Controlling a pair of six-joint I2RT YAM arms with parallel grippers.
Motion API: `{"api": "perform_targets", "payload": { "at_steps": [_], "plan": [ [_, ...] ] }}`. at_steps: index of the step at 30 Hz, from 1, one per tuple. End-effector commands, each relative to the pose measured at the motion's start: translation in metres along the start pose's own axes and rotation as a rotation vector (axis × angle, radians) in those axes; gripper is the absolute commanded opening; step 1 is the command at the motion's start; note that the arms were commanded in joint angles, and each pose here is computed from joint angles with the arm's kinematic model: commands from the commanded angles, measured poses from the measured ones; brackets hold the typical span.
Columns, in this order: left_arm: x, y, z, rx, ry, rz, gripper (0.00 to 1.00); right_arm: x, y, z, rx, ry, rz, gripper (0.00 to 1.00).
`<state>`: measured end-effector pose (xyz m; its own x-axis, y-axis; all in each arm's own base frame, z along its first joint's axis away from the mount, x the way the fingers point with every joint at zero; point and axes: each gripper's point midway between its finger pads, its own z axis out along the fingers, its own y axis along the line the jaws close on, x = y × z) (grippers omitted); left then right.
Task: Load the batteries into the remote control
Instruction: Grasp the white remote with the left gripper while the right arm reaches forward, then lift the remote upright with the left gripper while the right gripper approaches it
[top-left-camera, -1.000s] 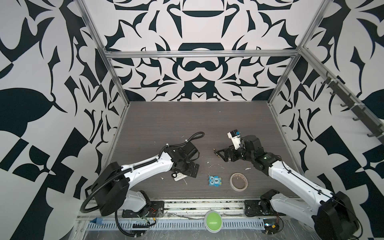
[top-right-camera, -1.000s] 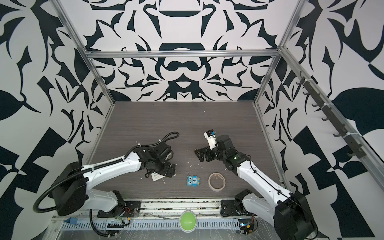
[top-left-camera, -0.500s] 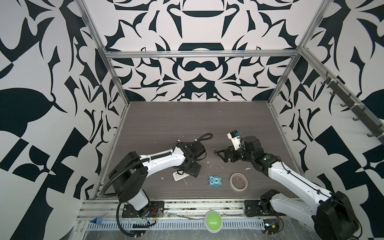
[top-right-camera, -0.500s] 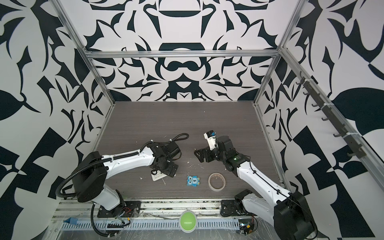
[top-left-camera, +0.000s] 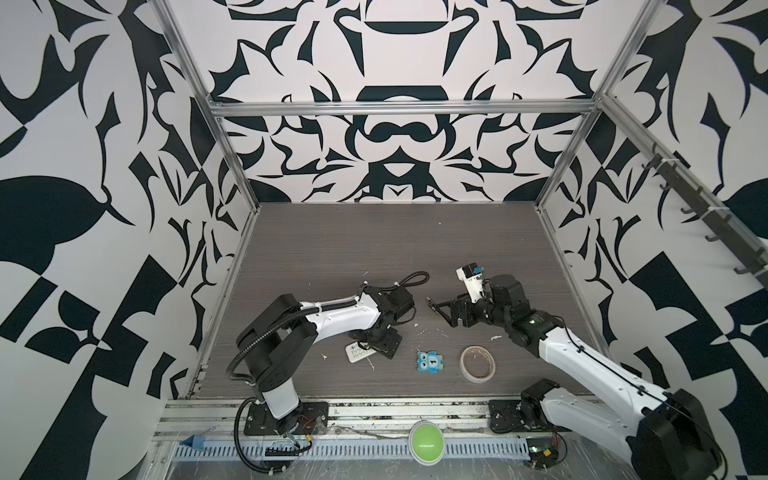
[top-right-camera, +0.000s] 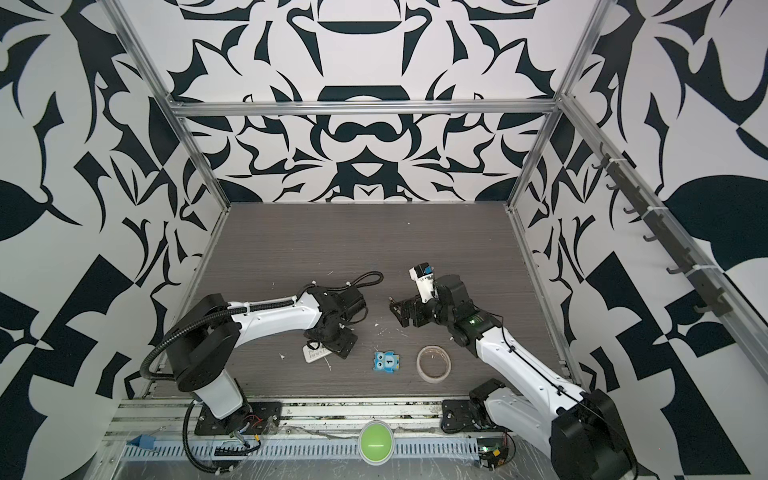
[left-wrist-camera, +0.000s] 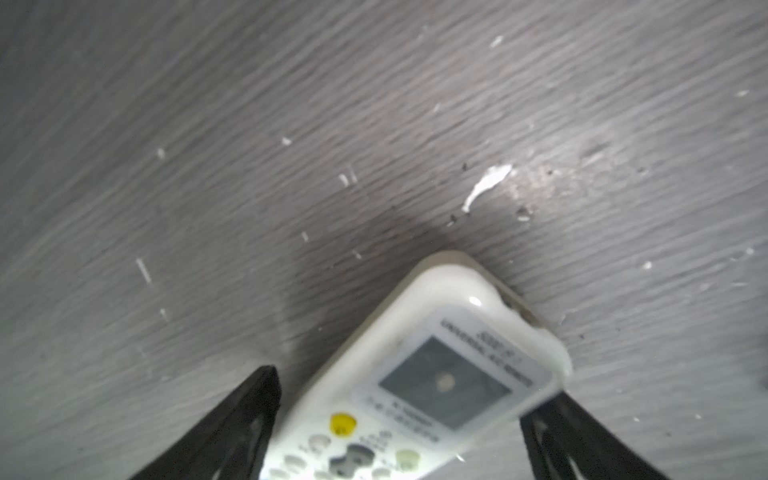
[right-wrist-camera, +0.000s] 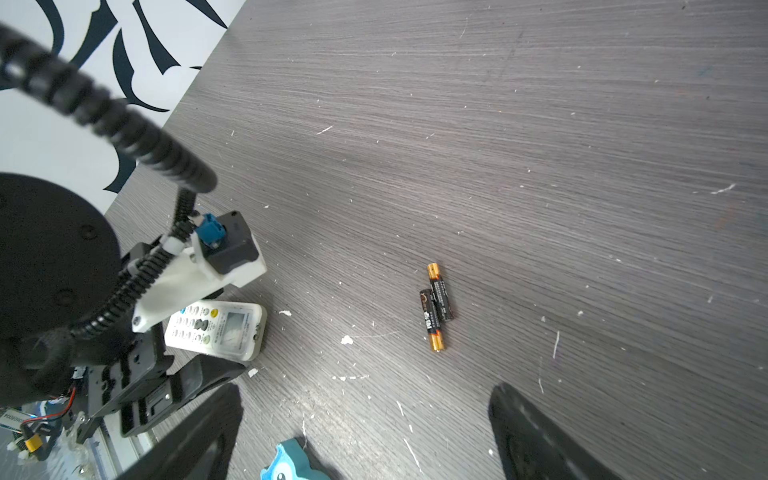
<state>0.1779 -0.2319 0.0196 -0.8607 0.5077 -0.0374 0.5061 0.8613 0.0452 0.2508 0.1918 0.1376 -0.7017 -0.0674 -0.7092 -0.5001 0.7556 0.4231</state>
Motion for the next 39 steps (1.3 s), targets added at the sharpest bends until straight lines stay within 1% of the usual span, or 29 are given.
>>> {"api": "perform_targets", "payload": {
  "at_steps": [1, 4, 5, 9, 13, 15, 19, 22, 25, 28, 30, 33, 36, 37, 39],
  "plan": [
    [-0.005, -0.002, 0.0, -0.008, 0.002, 0.012, 0.87, -0.008, 0.003, -0.003, -0.003, -0.035, -0.015, 0.96],
    [-0.008, -0.003, 0.001, -0.014, 0.0, 0.021, 0.86, -0.008, 0.002, -0.003, -0.001, -0.035, -0.015, 0.94],
    [-0.009, -0.003, 0.001, -0.013, -0.002, 0.023, 0.82, -0.009, 0.002, -0.003, -0.001, -0.036, -0.015, 0.94],
    [-0.014, -0.003, 0.0, -0.024, -0.011, 0.042, 0.8, -0.007, 0.001, -0.001, 0.001, -0.03, -0.013, 0.93],
    [-0.017, -0.003, 0.002, -0.027, -0.009, 0.051, 0.65, -0.007, 0.002, -0.002, 0.001, -0.035, -0.015, 0.92],
    [-0.017, -0.004, 0.003, -0.025, -0.005, 0.052, 0.6, -0.007, 0.001, -0.003, 0.002, -0.039, -0.016, 0.92],
    [-0.017, -0.004, 0.004, -0.023, -0.006, 0.049, 0.43, -0.006, 0.002, -0.006, 0.001, -0.045, -0.019, 0.91],
    [-0.019, -0.002, 0.001, -0.016, -0.028, 0.03, 0.36, -0.006, 0.003, -0.007, -0.002, -0.05, -0.019, 0.91],
    [-0.025, 0.001, -0.005, 0.031, -0.07, -0.023, 0.32, -0.009, 0.009, -0.009, -0.029, -0.06, -0.03, 0.91],
    [-0.037, 0.009, -0.017, 0.127, -0.148, -0.121, 0.27, -0.016, 0.022, -0.014, -0.095, -0.096, -0.057, 0.91],
    [-0.049, 0.018, -0.033, 0.202, -0.23, -0.197, 0.24, -0.022, 0.034, -0.018, -0.154, -0.122, -0.08, 0.93],
    [-0.072, 0.029, -0.074, 0.353, -0.404, -0.288, 0.22, -0.033, 0.057, -0.029, -0.261, -0.164, -0.119, 0.96],
    [-0.089, 0.032, -0.127, 0.515, -0.594, -0.303, 0.2, -0.044, 0.084, -0.042, -0.39, -0.195, -0.153, 0.99],
    [-0.091, 0.032, -0.15, 0.573, -0.663, -0.292, 0.2, -0.047, 0.094, -0.046, -0.431, -0.2, -0.163, 0.99],
    [-0.092, 0.026, -0.183, 0.671, -0.755, -0.25, 0.2, -0.051, 0.109, -0.052, -0.501, -0.209, -0.184, 0.99]
  ]
}}
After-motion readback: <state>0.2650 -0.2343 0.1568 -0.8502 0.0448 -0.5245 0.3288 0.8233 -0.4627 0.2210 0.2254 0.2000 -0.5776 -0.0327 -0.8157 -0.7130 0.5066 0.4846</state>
